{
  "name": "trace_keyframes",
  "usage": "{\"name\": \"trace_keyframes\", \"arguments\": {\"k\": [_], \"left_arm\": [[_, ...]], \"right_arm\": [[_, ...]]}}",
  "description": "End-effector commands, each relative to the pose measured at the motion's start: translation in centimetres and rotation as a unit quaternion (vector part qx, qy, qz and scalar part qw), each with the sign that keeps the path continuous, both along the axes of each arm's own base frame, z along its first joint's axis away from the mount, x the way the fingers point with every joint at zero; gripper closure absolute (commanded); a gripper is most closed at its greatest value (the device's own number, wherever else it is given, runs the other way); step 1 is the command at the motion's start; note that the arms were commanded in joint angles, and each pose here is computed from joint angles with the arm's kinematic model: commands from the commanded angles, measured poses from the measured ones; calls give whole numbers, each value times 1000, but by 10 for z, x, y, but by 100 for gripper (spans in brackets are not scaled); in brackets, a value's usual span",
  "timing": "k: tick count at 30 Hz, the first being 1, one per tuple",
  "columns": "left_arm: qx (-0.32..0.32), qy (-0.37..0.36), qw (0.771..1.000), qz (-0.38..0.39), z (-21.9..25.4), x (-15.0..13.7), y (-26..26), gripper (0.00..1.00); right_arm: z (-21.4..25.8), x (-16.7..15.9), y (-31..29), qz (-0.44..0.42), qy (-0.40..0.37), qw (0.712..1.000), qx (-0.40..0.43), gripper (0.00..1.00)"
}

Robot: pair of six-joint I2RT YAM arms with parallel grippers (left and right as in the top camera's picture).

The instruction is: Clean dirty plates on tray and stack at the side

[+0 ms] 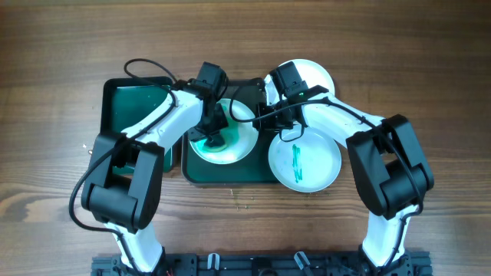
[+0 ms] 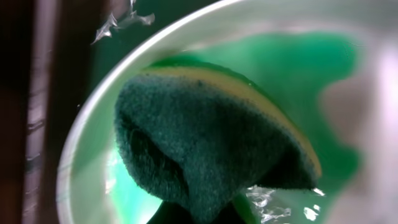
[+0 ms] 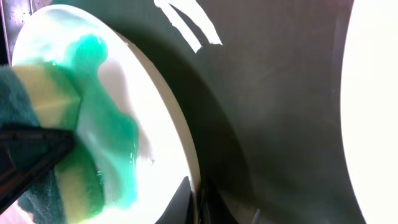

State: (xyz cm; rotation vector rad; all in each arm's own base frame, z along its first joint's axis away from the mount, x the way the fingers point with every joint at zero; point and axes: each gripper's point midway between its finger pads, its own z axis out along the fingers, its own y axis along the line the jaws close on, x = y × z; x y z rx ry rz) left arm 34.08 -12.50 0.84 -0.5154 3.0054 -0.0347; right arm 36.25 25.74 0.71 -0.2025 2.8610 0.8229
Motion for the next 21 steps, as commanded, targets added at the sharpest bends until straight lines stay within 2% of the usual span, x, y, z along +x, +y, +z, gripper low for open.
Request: {"name": "trace_keyframes", "arguments": {"k": [1,3,5,8,10,13,18,21], "left_arm": [[8,26,1000,10,0,-10,5,96],[-27,49,998,-6,6,-19,-2,96],[-59,46,997,0,24,-16,-2,96],[-124,-15,992,-5,85,7,6,96],[-130,-72,989,17,130,20,26,96],[-125,-135,982,39,168,26,49,96],[-95,-172,979,58,188,25,71,96],[-93,-168,980,59,185,25,71,96]], "right_arm": [[-4,-3,0,2,10,1000,6,96],[-4,-5,-1,1,13,1000,3,96],[-6,-6,-3,0,16,1000,-2,96],[-6,-6,-4,-2,15,1000,-6,96],[-4,-2,-14,-34,19,999,-34,96],[9,6,-32,-56,-8,994,-92,96],[62,10,-38,-56,-100,982,-152,96],[103,8,-44,-72,-181,958,-210,96]]}}
